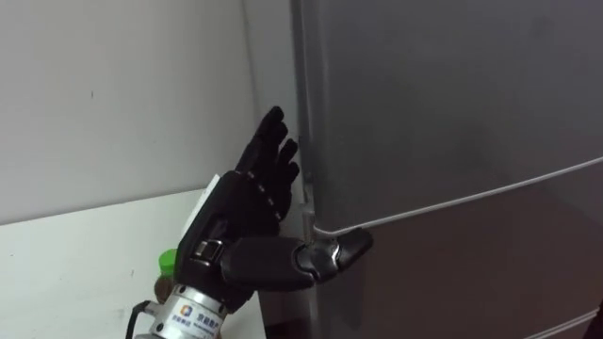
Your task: Put the bottle in the upper fridge
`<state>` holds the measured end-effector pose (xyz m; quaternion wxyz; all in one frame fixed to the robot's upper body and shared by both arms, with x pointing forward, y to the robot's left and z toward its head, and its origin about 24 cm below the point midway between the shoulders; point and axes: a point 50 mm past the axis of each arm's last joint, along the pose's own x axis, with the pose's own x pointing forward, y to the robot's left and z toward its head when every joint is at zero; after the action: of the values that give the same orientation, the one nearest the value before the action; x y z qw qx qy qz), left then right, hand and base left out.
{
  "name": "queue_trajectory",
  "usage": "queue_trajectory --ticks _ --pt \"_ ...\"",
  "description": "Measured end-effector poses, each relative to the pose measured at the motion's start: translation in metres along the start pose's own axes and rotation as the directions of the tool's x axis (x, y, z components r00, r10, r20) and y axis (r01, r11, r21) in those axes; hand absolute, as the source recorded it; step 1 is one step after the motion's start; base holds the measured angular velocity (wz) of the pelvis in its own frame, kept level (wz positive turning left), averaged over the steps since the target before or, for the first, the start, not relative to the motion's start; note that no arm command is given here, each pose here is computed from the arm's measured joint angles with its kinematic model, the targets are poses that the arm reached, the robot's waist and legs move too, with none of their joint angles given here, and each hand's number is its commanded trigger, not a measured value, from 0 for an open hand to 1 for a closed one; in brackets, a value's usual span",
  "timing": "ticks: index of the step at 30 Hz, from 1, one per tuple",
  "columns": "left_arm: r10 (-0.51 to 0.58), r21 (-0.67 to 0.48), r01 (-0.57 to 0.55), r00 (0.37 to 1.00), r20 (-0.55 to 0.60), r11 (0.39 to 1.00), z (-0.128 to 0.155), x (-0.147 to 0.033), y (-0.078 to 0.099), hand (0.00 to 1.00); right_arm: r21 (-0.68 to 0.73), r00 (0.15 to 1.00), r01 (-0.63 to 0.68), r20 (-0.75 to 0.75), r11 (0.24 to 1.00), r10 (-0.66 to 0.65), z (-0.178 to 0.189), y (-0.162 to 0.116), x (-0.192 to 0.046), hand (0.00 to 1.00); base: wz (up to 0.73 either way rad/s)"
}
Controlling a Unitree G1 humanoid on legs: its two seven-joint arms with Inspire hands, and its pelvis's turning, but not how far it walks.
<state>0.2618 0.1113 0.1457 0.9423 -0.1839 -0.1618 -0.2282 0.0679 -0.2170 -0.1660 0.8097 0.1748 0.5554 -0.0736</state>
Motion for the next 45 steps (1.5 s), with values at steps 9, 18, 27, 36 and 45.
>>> queue_trajectory --ticks 9,18,27,36,45 --pt "-0.036 0.017 0.036 0.999 -0.006 0.999 0.0 0.001 -0.006 0.0 -0.026 1.0 -0.001 -0.007 1.0 0.001 0.001 -0.001 0.0 0.0 0.0" --pt "-0.111 0.049 0.11 0.994 0.013 0.993 0.004 0.002 -0.022 0.75 -0.049 1.0 -0.015 -0.014 0.999 0.014 0.004 -0.003 0.0 0.0 0.05" --pt "-0.129 0.018 0.129 0.992 0.012 0.992 0.002 0.002 -0.027 1.0 -0.059 1.0 -0.019 -0.025 0.998 0.017 0.005 -0.002 0.0 0.0 0.0" --pt "-0.125 0.02 0.125 0.992 0.016 0.992 0.002 0.002 -0.027 0.24 -0.077 0.999 -0.024 -0.026 0.997 0.022 0.007 -0.001 0.001 0.0 0.0" --pt "-0.182 0.011 0.182 0.983 0.004 0.983 -0.001 0.002 -0.034 0.0 -0.097 0.999 -0.029 -0.031 0.995 0.026 0.008 -0.001 0.001 0.0 0.0"
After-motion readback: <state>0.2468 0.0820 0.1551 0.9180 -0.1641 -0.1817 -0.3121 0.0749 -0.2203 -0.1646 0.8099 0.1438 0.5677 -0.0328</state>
